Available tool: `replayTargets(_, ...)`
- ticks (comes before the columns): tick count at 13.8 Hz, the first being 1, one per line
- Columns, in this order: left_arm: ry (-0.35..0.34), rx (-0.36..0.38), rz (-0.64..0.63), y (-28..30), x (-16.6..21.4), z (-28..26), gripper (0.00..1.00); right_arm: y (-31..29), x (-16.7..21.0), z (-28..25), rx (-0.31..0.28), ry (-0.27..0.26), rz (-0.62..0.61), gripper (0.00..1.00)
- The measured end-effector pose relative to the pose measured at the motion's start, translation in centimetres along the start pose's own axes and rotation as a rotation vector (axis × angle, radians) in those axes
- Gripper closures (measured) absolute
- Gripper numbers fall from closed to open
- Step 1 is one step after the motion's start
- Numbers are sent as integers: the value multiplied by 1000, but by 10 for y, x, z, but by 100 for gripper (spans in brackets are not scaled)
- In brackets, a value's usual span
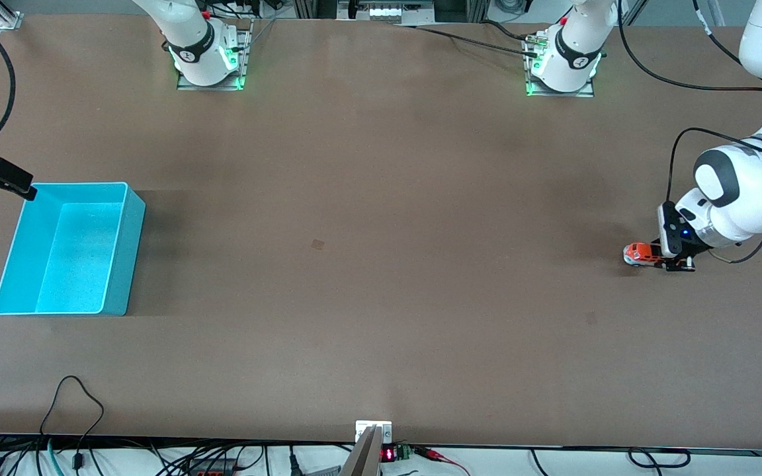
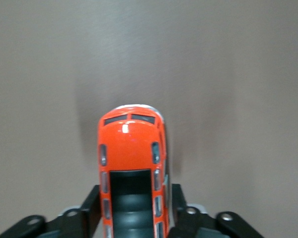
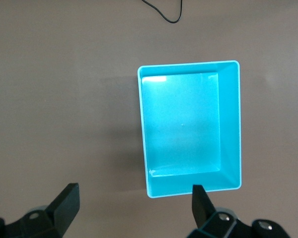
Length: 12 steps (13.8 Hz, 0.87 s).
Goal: Wind up bus and store in blue box
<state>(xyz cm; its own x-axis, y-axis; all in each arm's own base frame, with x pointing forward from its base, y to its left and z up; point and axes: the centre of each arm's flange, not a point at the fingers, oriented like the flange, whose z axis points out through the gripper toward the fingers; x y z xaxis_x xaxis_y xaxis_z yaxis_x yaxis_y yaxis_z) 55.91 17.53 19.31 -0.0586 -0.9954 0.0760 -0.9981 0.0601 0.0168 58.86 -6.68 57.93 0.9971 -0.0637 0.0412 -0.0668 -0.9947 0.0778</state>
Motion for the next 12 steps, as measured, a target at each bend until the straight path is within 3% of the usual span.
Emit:
replayTargets(4,33,-65,47,-24,17,-36,0,-5,0,0,10,1,-5,0)
replayTargets(12,25,-110,111,-45,103,-105,0,-22,0,-2,95,1,24,0)
